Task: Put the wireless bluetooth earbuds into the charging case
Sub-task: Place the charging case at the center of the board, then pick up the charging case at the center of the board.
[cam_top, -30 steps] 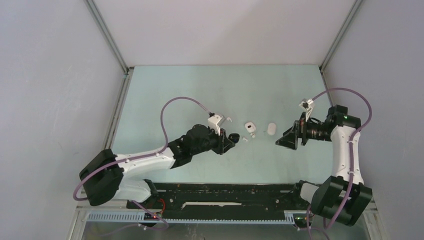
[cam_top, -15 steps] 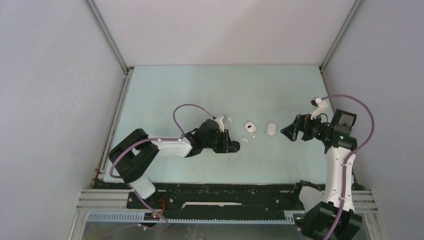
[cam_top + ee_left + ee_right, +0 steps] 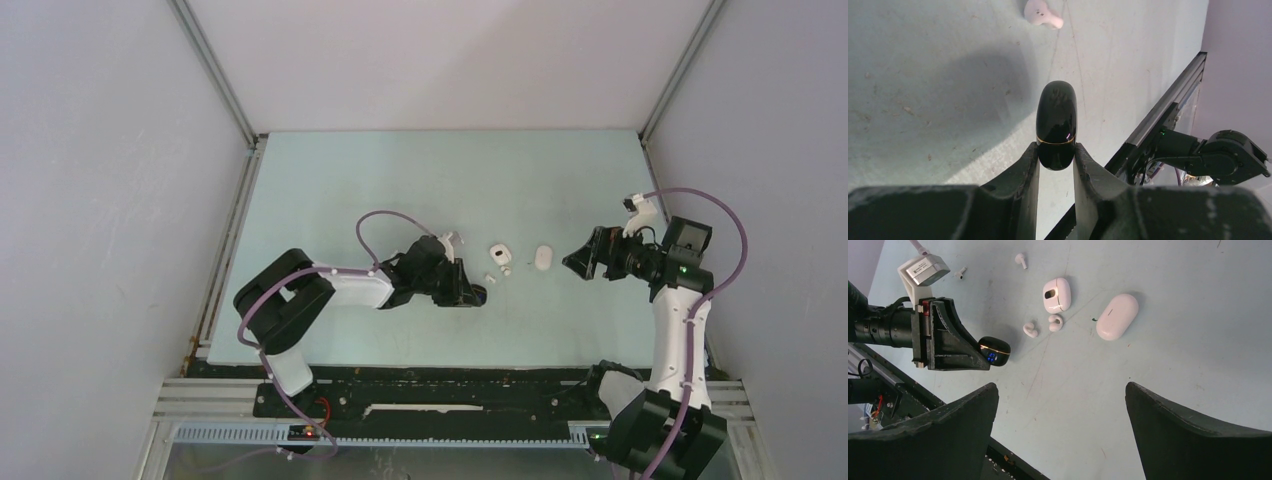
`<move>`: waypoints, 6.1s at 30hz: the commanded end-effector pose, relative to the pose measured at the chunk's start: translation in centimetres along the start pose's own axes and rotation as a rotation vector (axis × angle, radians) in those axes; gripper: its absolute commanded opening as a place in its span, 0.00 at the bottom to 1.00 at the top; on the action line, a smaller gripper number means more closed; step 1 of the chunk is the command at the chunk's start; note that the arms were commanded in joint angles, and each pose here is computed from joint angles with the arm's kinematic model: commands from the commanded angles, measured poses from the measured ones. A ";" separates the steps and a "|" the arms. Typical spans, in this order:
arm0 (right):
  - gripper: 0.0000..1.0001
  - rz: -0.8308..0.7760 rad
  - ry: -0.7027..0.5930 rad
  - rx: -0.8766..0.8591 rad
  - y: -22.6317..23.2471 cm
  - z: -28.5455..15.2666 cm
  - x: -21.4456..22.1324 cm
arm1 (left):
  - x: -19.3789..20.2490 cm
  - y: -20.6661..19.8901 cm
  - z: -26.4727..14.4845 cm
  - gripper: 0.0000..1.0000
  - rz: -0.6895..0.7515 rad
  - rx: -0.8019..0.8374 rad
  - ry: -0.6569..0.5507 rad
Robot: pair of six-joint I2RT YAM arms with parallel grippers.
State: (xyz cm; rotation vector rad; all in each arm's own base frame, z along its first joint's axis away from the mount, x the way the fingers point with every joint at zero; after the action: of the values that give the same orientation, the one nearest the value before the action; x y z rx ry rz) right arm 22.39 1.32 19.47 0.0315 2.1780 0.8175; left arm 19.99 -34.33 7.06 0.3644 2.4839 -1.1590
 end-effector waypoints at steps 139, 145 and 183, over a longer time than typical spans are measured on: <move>0.29 -0.826 0.477 -0.530 12.2 9.4 8.0 | -4.3 -8.5 -5.5 0.47 -0.154 0.591 -0.319; 0.29 -0.822 0.476 -0.527 12.2 9.4 7.9 | -3.8 -8.2 -4.8 0.41 -0.177 0.590 -0.277; 0.56 -0.532 0.541 -0.821 15.8 2.7 7.4 | -1.5 -11.5 -12.8 0.05 0.901 0.511 -0.613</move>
State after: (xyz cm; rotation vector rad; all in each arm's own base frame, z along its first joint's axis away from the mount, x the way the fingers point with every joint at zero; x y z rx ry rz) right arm 16.76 16.96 20.73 -1.1945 2.0704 1.3828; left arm 13.78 -31.55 22.08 0.8960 1.3218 -1.2795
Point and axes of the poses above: each gripper's point midway between its finger pads, its own z axis out along the fingers, its own y axis along the line the jaws close on, x = y × z, the point moved 4 cm from there along -z, back along the fingers, and after that the axes turned 10 degrees about z, right-handed, at the moved point
